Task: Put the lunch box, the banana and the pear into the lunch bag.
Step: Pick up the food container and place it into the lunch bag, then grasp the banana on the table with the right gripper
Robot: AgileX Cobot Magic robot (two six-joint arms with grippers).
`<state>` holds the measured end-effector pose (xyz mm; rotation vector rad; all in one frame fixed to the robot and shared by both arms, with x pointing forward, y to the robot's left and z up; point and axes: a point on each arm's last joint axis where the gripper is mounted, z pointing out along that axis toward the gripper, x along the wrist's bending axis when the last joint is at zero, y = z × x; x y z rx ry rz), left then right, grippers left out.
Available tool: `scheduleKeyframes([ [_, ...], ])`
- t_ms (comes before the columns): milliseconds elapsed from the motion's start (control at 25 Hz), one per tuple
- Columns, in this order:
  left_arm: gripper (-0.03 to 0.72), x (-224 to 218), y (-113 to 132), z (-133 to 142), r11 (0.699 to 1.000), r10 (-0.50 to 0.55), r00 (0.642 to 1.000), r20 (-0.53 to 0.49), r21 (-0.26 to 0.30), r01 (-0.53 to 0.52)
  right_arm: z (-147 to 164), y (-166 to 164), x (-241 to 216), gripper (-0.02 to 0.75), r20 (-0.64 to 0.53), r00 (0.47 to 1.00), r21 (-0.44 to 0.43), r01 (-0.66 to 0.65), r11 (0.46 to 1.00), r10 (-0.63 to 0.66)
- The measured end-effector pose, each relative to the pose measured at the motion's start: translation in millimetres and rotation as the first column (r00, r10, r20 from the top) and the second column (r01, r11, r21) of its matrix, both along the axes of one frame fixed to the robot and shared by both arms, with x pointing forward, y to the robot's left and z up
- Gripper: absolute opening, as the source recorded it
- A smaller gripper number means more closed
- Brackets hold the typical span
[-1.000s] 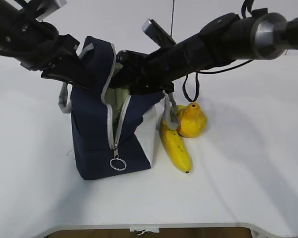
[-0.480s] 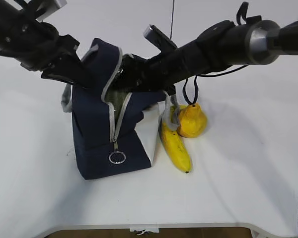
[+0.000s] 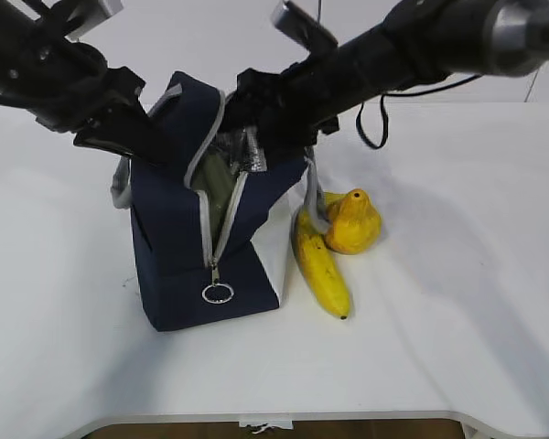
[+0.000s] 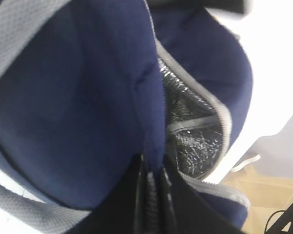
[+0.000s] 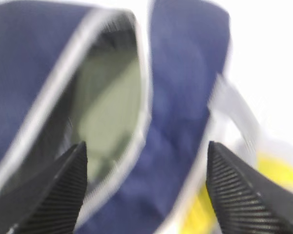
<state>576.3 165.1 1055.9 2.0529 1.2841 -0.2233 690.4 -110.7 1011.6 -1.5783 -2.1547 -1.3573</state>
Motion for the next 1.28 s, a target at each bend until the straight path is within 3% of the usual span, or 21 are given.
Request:
scheduleKeyframes([
  [120, 0.013, 0, 1, 0, 1.000, -0.004, 1.000, 0.000, 0.009, 0.004, 23, -10, -2, 0.583, 0.027, 0.999, -0.105, -0.021, 0.994, 0.024],
  [280, 0.013, 0, 1, -1, 1.000, -0.007, 1.000, 0.000, 0.014, 0.007, 43, -20, -10, 0.582, -0.022, 0.998, -0.256, -0.064, 0.965, 0.060],
  [480, 0.013, -1, 2, -2, 0.999, -0.016, 1.000, 0.000, 0.033, 0.016, 58, -27, -20, 0.582, -0.109, 0.990, -0.353, -0.123, 0.927, 0.090],
  [680, 0.013, -2, 5, -4, 0.996, -0.030, 1.000, -0.005, 0.081, 0.031, 65, -32, -20, 0.581, -0.116, 0.992, -0.394, -0.082, 0.915, 0.039],
  [920, 0.013, -2, 6, -5, 0.995, -0.037, 0.999, -0.006, 0.094, 0.037, 80, -37, -30, 0.581, -0.117, 0.993, -0.395, -0.024, 0.919, -0.024],
  [1280, 0.013, -2, 6, -5, 0.995, -0.036, 0.999, -0.006, 0.096, 0.037, 94, -60, -105, 0.581, -0.200, 0.978, -0.426, -0.036, 0.904, -0.055],
])
